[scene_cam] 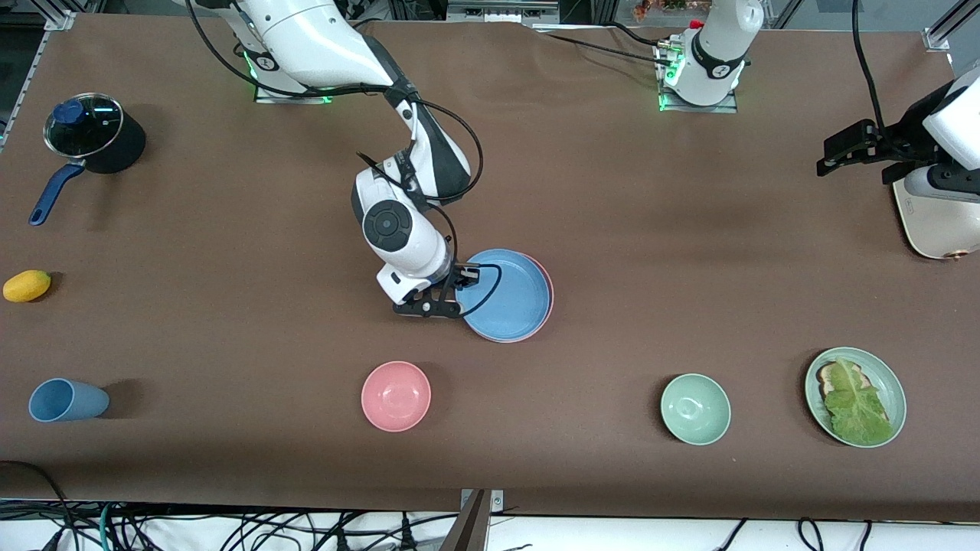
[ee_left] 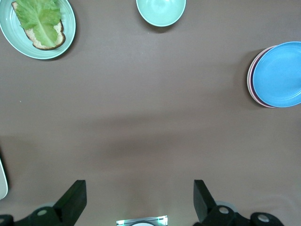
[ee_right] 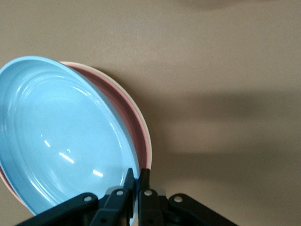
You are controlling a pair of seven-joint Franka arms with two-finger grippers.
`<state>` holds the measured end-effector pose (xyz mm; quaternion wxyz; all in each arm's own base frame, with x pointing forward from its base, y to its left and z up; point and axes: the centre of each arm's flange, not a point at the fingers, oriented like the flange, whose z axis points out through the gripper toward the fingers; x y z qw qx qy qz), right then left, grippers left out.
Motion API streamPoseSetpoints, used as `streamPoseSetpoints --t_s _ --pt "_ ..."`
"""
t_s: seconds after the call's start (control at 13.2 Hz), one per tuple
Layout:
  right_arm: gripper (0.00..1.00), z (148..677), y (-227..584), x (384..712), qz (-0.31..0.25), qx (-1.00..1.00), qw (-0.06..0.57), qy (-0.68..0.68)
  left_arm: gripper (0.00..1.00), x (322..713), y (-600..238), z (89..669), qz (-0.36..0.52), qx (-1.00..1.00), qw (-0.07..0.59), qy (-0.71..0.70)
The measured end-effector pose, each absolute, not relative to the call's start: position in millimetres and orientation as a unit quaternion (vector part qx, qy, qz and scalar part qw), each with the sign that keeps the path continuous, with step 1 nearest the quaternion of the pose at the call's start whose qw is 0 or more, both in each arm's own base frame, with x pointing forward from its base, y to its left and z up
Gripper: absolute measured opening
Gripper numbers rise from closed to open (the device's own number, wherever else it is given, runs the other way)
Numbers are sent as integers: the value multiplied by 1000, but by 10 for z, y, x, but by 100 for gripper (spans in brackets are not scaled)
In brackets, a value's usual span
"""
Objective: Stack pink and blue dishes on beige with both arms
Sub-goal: 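Open the right gripper to release the blue plate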
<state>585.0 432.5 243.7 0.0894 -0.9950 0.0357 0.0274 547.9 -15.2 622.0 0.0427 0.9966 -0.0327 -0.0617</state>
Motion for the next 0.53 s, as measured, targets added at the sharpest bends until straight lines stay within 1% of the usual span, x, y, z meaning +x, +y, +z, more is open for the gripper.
streamPoseSetpoints --t_s 0.23,0.3,0.38,0.46,0.53 --pt "5 2344 4366 5806 31 -995 84 32 100 5478 -152 6220 -62 997 43 -33" --pt "12 2332 4361 5808 31 -996 82 31 100 5478 -151 6220 -62 997 43 -33" --pt "22 2330 4352 5813 28 -996 78 27 100 5478 -150 6220 -62 997 43 -33" --pt "36 2335 4339 5825 23 -997 70 22 100 5478 -150 6220 -62 997 43 -35" --pt "47 2350 4315 5850 17 -998 64 18 100 5478 -149 6220 -61 996 43 -42"
